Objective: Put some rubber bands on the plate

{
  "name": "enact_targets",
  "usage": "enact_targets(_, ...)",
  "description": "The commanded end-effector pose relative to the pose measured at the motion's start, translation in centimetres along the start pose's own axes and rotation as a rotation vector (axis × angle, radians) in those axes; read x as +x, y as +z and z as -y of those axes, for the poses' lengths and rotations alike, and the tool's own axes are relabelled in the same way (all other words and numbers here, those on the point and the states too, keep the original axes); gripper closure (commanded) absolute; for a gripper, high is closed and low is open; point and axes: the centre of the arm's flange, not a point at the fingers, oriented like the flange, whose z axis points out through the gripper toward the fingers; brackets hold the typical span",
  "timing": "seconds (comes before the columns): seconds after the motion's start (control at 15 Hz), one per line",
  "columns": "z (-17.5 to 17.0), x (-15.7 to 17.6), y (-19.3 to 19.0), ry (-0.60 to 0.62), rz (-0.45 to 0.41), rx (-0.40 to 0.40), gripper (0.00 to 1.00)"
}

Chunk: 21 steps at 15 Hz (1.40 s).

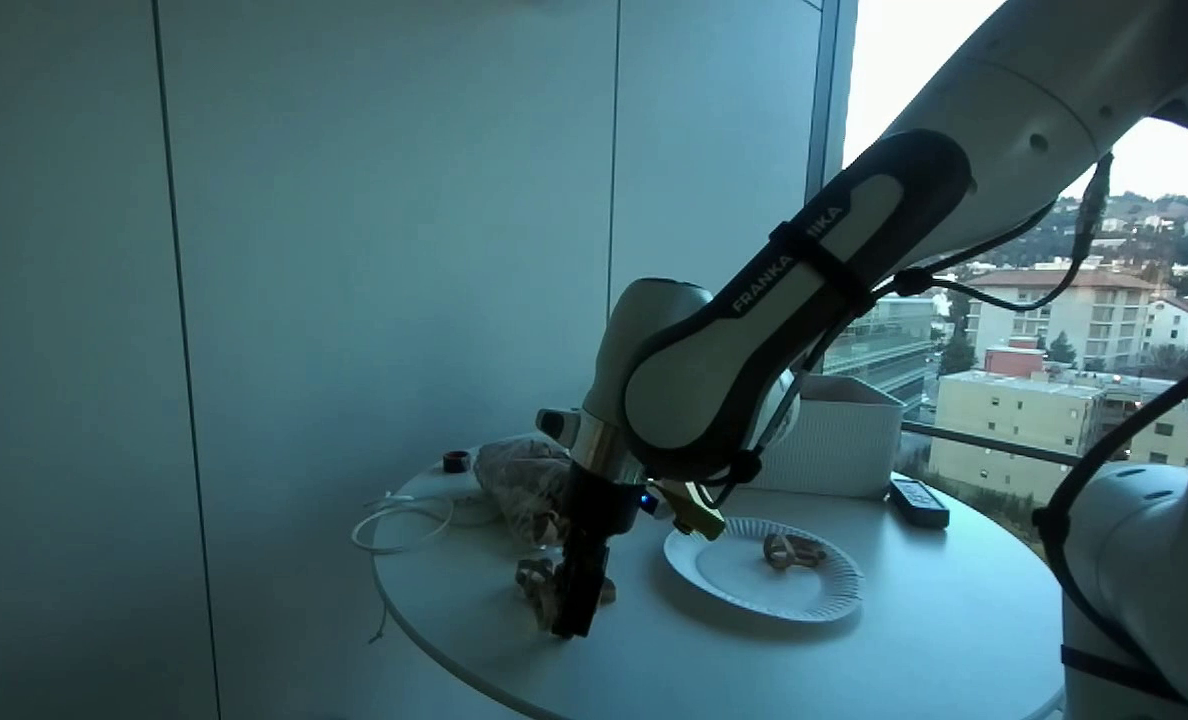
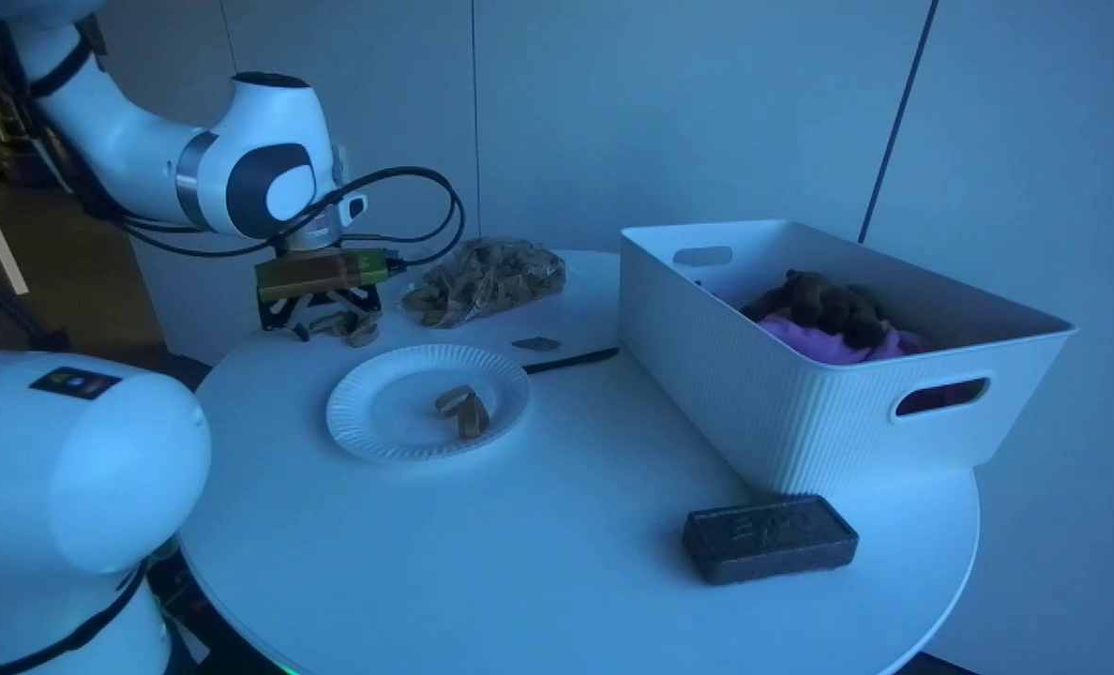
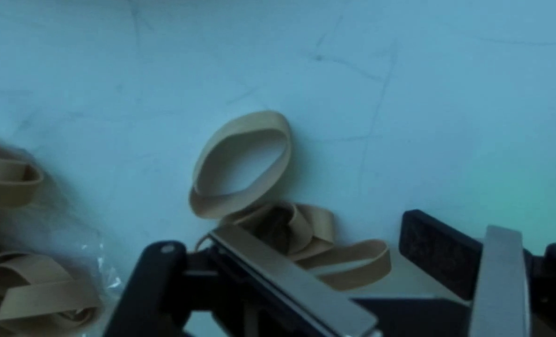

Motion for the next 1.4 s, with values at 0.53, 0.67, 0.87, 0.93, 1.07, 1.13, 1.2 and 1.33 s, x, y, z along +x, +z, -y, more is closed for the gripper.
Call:
enact_targets(0.53,1.7,0.5,-0.5,-0.122,-0.086,-0.088,0.97)
enact_targets(0.67,1.7,1.0,-2.5,-0.124,-0.121,-0.124,0.95)
enact_targets(0.87,1.2,1.0,-5.3,-0.116,-0.163,-0.185,0.94)
enact_targets(0.93,0.8,0.8,-6.4,-0.115,-0.174,-0.224,0.95)
enact_targets(1.07,0.0,0.2,-8.5,-0.091,-0.188,-0.286,0.96)
enact_targets(1.13,-0.5,-0.3,-9.4,-0.067,-0.189,-0.317,0.94)
enact_targets(1.2,-1.1,-0.9,-10.4,-0.034,-0.192,-0.343,0.94)
enact_targets(1.33,-2.4,-2.2,-12.0,0.029,-0.192,-0.392,0.95)
